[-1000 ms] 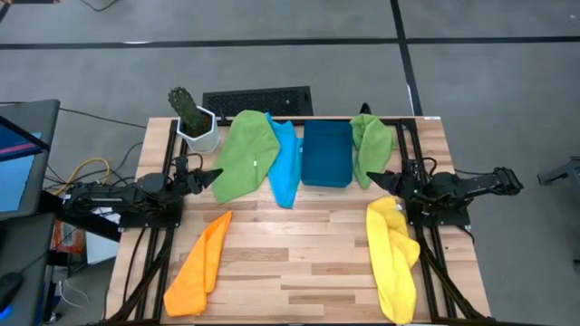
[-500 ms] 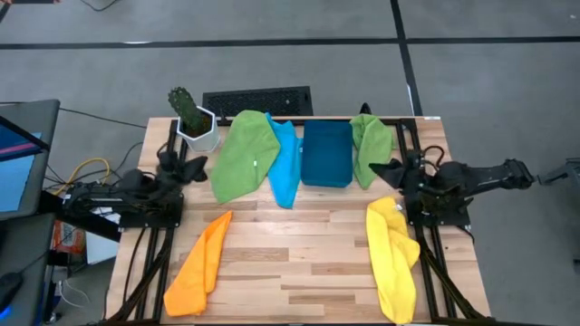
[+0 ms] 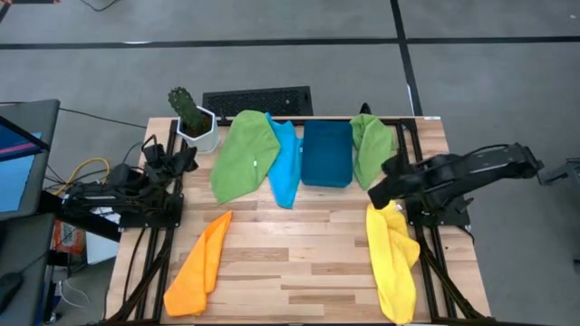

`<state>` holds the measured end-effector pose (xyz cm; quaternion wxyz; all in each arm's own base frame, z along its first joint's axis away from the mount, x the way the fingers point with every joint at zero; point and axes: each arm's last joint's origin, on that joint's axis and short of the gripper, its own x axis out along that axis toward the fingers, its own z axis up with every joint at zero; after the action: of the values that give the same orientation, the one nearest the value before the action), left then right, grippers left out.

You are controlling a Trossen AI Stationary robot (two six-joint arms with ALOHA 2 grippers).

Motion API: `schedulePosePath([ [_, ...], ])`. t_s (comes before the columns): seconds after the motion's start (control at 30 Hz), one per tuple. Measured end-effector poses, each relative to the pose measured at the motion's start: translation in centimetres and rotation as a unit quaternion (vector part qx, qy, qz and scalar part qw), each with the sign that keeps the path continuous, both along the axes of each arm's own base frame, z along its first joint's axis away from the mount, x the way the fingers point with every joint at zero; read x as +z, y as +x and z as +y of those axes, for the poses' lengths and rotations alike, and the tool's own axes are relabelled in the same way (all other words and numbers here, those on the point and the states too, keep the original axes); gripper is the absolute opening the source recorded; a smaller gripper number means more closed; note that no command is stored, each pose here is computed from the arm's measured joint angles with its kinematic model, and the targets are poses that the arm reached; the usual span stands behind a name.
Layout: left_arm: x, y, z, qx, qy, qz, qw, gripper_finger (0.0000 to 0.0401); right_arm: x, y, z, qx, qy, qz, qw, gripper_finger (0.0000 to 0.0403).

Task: Fold microfiber towels
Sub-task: Fold the yellow towel

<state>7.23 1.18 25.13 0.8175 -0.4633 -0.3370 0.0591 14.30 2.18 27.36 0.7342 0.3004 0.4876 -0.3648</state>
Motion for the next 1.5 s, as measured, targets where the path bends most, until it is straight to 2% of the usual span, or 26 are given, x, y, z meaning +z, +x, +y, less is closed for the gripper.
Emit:
schedulePosePath([
  [0.1,-0.5,0.3,0.0,-0.001,-0.015,0.024,1.0,0.0098,-1.8,0.8,0.1,0.005,0.012,0.108,0.994,0.0202],
  [0.2,-0.9,0.5,0.1,-0.002,-0.027,0.043,0.999,0.0098,-3.5,1.7,-0.1,0.033,0.016,0.182,0.983,0.019],
  [0.43,-1.3,0.7,0.1,-0.003,-0.042,0.057,0.997,0.0098,-7.4,1.7,-1.6,0.052,0.022,0.275,0.96,0.0176],
  [0.57,-1.3,0.7,0.1,-0.003,-0.043,0.057,0.997,0.0098,-7.5,2.2,-2.8,0.061,0.029,0.225,0.972,0.0178],
  [0.67,-1.4,0.7,0.1,-0.003,-0.043,0.063,0.997,0.0098,-7.8,2.1,-3.7,0.034,0.044,0.233,0.971,0.0178],
  [0.8,-1.4,0.7,0.1,-0.005,-0.042,0.066,0.997,0.0098,-7.9,2.0,-4.6,-0.061,0.1,0.219,0.969,0.0178],
  [1.0,-1.6,0.8,0.1,-0.003,-0.043,0.074,0.996,0.0098,-8.6,2.0,-4.7,-0.208,0.088,0.223,0.948,0.0179],
  [1.1,-1.7,0.8,0.1,-0.003,-0.043,0.079,0.996,0.0098,-9.7,2.1,-4.7,-0.251,0.094,0.216,0.939,0.0175],
  [1.23,-1.6,0.8,0.1,-0.003,-0.043,0.078,0.996,0.0098,-10.5,2.6,-4.1,-0.253,0.106,0.224,0.935,0.0172],
  [1.4,-1.7,0.8,0.1,-0.004,-0.042,0.081,0.996,0.0098,-10.8,3.6,-2.9,-0.247,0.104,0.18,0.946,0.0174],
  [1.5,-1.8,0.9,0.1,-0.004,-0.042,0.086,0.995,0.0098,-10.8,3.4,-2.7,-0.276,0.087,0.18,0.94,0.017],
])
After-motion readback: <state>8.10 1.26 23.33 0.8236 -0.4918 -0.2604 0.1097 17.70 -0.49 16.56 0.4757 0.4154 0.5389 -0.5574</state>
